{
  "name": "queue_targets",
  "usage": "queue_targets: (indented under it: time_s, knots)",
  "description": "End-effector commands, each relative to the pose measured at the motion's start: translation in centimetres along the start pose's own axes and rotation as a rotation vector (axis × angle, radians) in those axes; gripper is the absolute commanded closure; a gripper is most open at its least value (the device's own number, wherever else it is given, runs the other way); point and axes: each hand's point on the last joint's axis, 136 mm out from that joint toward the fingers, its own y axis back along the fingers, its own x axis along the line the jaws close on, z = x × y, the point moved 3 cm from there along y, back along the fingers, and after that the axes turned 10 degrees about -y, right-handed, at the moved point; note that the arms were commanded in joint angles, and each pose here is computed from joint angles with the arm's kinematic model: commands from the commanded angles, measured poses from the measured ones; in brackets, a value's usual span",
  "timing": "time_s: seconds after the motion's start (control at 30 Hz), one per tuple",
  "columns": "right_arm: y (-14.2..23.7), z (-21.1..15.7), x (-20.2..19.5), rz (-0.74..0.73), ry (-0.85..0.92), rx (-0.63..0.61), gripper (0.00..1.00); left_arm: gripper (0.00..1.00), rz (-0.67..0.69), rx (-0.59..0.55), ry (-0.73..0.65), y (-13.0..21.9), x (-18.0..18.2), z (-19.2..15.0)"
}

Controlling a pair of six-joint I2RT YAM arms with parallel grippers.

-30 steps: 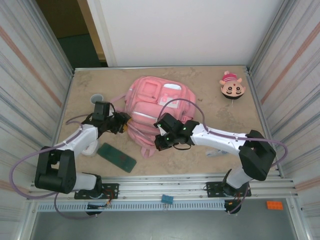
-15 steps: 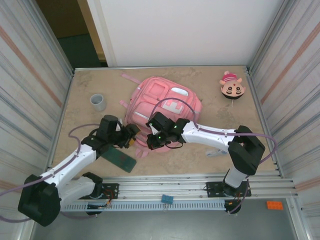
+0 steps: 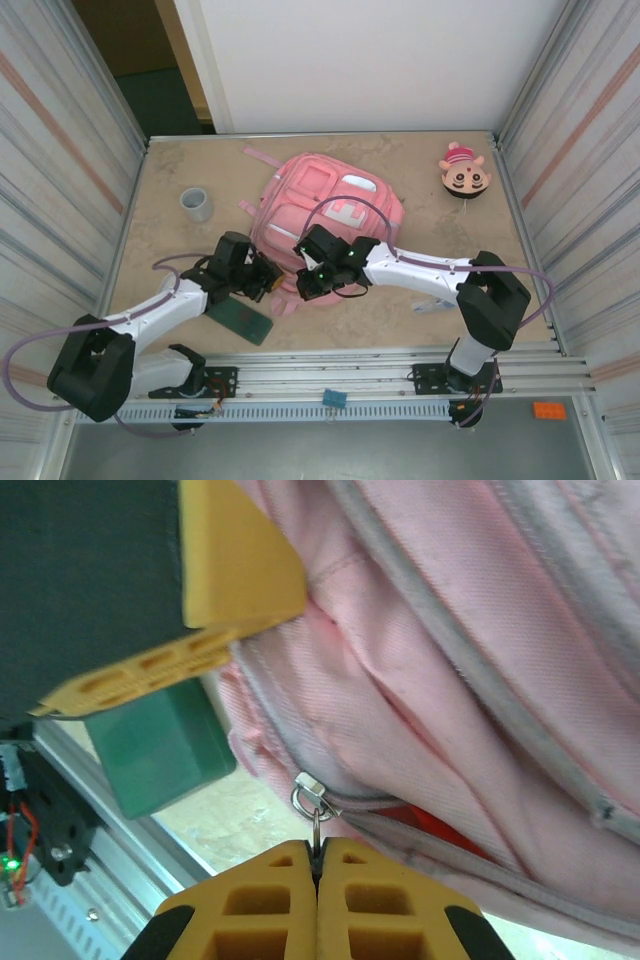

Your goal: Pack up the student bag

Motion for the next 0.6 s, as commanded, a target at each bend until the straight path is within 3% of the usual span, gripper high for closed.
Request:
queue_targets:
  time_s: [0.0, 0.13, 0.33, 0.43, 0.57]
  knots:
    - [2.1, -1.6, -4.0, -0.141, -0.005, 0.041, 1.00, 1.00, 0.003, -0.064, -0.011, 0.9, 0.4, 1.9]
    - [3.3, -1.7, -8.3, -0.216, -0.052, 0.048, 1.00, 1.00, -0.004, -0.090, -0.011, 2.3, 0.8, 2.7]
    - [4.9, 0.4, -11.9, -0.194, -0.161, -0.014, 1.00, 1.00, -0.037, -0.094, -0.015, 3.8, 0.1, 2.7]
    - [5.2, 0.8, -12.2, -0.175, -0.169, -0.016, 1.00, 1.00, -0.055, -0.129, -0.017, 4.7, -0.5, 3.1]
    - [4.9, -0.1, -8.7, -0.046, -0.076, 0.021, 1.00, 1.00, -0.061, -0.128, -0.019, 4.7, -0.7, 3.3]
